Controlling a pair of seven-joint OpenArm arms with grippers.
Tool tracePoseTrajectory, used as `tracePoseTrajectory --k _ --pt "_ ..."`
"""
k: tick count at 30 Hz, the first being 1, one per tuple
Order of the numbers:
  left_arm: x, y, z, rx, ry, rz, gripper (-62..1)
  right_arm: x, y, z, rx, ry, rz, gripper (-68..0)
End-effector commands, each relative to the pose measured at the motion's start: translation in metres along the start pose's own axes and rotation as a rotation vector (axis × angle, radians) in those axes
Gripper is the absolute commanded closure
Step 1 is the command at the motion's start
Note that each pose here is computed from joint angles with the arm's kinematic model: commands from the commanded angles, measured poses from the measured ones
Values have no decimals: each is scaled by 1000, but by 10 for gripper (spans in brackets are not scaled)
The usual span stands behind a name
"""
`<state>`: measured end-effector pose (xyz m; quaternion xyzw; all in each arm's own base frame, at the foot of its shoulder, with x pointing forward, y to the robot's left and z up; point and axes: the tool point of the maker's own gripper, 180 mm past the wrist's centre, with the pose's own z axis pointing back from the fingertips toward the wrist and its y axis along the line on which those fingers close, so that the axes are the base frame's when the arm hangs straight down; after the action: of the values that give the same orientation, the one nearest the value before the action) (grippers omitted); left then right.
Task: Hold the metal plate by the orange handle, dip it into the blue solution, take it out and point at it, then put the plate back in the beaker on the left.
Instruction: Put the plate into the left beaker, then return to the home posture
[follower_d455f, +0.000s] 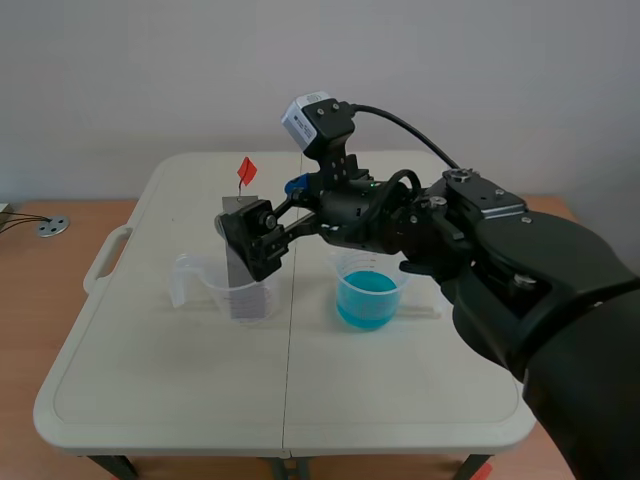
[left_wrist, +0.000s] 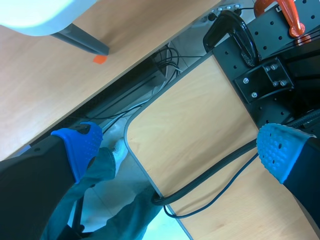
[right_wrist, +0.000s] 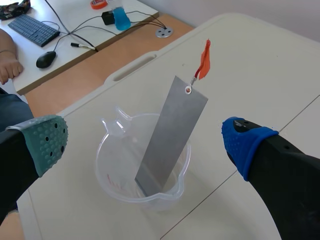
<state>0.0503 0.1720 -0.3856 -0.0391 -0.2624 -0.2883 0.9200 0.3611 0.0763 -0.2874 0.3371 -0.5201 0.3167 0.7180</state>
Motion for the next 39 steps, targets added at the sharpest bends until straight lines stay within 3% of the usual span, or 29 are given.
tracePoseTrajectory --k 1,8,12,17,21,25,33,39 --pt "3 -1 1 -2 -12 4 -623 21 -9 6 -12 -55 34 -646" --pt "4 -1 1 -2 -18 3 -623 34 -18 30 -45 -90 73 -654" --pt "16 2 1 8 -79 -9 -623 37 -22 46 -76 -101 95 -655" --pt "39 32 0 98 -159 -40 -623 33 -26 69 -126 -97 116 -655" --pt "73 63 5 190 -254 -73 -623 30 -28 90 -152 -94 139 -655" --pt "119 81 19 250 -396 -116 -623 29 -29 112 -180 -90 166 -655" --pt "196 90 48 299 -668 -179 -623 18 -21 153 -212 -63 186 -655" --pt "229 93 56 294 -797 -148 -623 7 -2 172 -198 -44 179 -655"
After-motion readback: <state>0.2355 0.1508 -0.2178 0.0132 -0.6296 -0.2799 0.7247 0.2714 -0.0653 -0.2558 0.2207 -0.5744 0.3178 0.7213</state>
